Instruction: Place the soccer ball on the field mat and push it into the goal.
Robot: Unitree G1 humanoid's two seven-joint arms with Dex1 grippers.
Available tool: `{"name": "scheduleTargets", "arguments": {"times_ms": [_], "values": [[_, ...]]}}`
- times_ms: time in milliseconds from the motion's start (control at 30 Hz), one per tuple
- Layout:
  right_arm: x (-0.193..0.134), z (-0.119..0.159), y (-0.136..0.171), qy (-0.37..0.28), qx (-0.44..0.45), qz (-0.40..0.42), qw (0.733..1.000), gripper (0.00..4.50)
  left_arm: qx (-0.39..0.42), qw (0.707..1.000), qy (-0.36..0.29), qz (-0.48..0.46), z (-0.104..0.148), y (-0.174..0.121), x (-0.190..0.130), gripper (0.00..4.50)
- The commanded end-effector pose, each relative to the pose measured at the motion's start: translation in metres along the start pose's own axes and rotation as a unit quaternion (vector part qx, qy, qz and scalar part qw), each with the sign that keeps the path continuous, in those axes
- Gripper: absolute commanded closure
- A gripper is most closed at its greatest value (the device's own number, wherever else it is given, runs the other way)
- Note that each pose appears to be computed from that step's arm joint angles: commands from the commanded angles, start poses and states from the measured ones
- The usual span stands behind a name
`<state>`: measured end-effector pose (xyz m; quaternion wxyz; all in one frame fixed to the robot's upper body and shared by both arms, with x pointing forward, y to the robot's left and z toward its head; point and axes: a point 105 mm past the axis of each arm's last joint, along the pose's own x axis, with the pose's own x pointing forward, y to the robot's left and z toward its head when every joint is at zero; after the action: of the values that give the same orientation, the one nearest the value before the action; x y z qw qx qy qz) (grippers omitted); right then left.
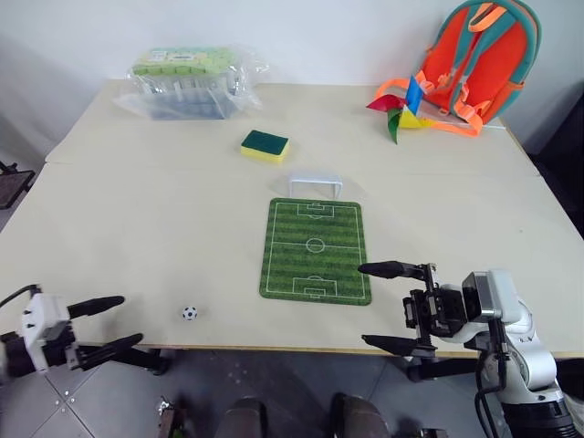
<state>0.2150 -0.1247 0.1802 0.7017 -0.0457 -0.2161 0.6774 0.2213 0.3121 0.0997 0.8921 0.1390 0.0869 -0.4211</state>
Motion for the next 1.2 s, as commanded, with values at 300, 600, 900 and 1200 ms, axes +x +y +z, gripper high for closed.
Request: {"name": "scheduleTargets", "arguments": {"times_ms": [300,600,900,1200], "values": [[-0.005,-0.001,0.005,0.029,0.010,-0.001,1.000,0.00,0.028,0.996,-0.023,-0.086,0.021,-0.026,0.069,0.02],[-0.007,-0.002,0.002,0.035,0.001,-0.019,0.999,0.00,0.027,0.996,-0.014,-0.089,0.006,-0.019,0.075,1.25],[-0.019,-0.003,-0.005,0.058,-0.022,-0.047,0.997,0.00,0.032,0.991,-0.043,-0.121,0.023,-0.024,0.082,3.64],[-0.079,0.003,-0.007,0.155,-0.053,-0.103,0.981,0.00,0.195,0.942,-0.080,-0.260,0.124,-0.052,0.204,3.64]]}}
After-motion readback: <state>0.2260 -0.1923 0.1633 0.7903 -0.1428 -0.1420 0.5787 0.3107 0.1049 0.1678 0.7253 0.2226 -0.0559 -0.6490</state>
